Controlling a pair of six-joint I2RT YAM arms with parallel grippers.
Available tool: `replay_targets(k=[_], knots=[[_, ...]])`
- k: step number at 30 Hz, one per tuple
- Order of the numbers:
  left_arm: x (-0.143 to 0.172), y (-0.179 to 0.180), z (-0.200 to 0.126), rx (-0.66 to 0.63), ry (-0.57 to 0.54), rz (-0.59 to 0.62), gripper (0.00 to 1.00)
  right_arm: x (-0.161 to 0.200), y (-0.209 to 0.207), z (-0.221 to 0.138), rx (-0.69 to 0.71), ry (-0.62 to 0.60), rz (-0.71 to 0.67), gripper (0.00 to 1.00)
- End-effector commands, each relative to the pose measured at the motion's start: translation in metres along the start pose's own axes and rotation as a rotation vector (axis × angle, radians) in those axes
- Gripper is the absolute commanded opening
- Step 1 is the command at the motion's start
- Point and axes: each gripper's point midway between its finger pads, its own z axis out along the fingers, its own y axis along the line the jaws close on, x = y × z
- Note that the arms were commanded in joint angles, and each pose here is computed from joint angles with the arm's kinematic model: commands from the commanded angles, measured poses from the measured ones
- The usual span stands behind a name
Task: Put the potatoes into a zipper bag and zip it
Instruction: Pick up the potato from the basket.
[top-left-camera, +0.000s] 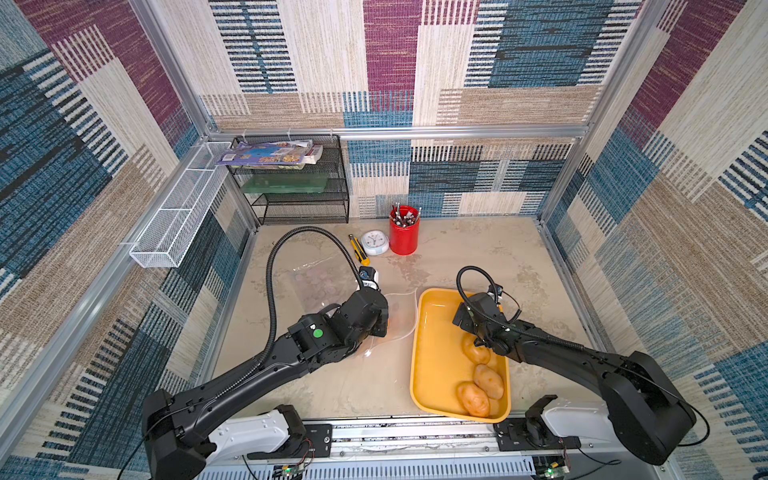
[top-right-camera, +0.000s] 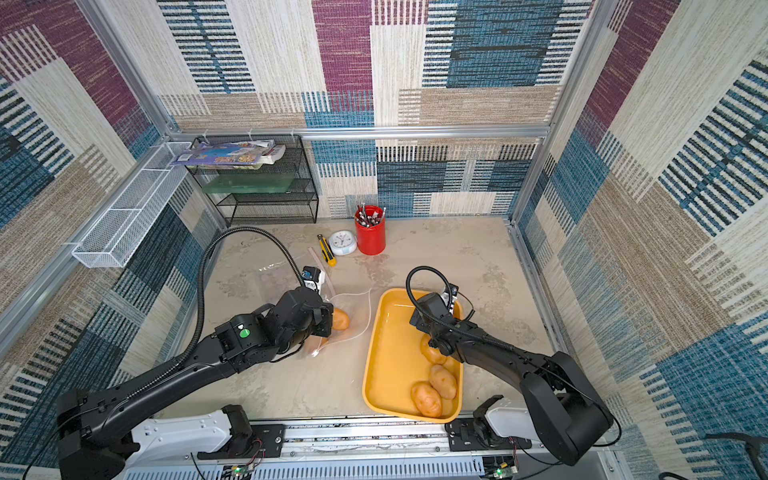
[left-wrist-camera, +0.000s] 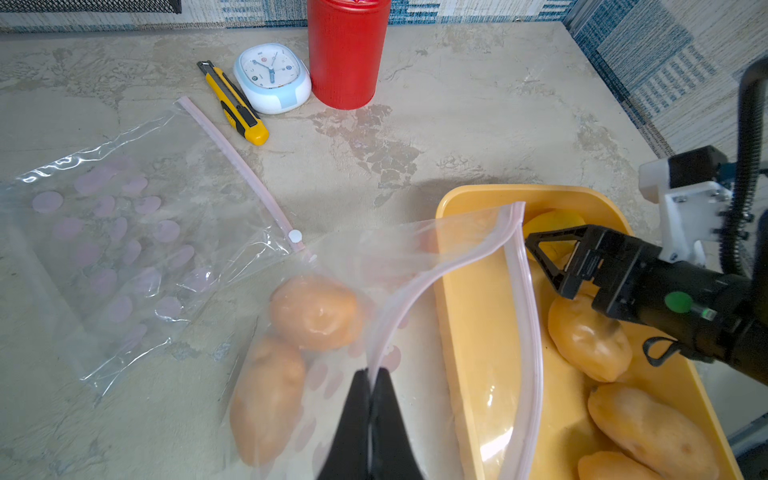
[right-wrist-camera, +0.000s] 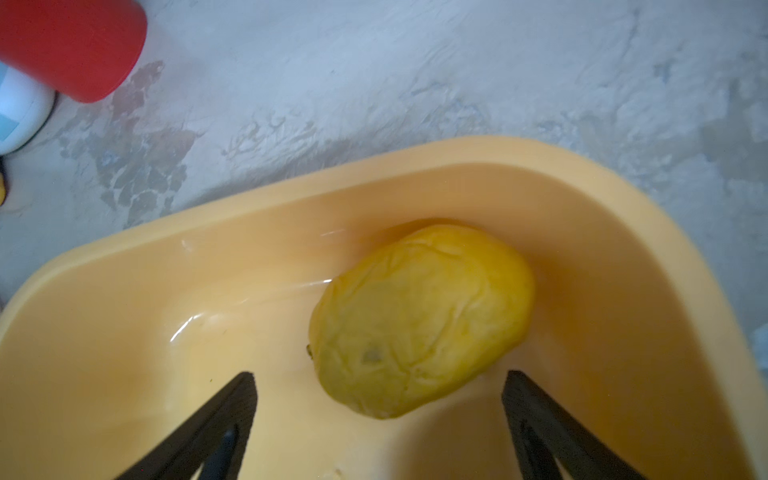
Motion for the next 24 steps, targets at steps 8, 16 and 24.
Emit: replay_targets(k=[8,16,24], knots=[[-0.004,0.002,-0.002,-0.006,-0.022,-0.014,0.0,0.002,-0.015,0.034,0.108,0.003,0.035,0.96],[-0.004,0.002,-0.002,-0.006,-0.022,-0.014,0.0,-0.003,-0.005,0.029,0.092,-0.017,0.0,0.84],[-0.004,0.001,-0.002,-0.003,-0.02,-0.013,0.0,-0.006,0.008,0.015,0.083,-0.049,-0.04,0.53]])
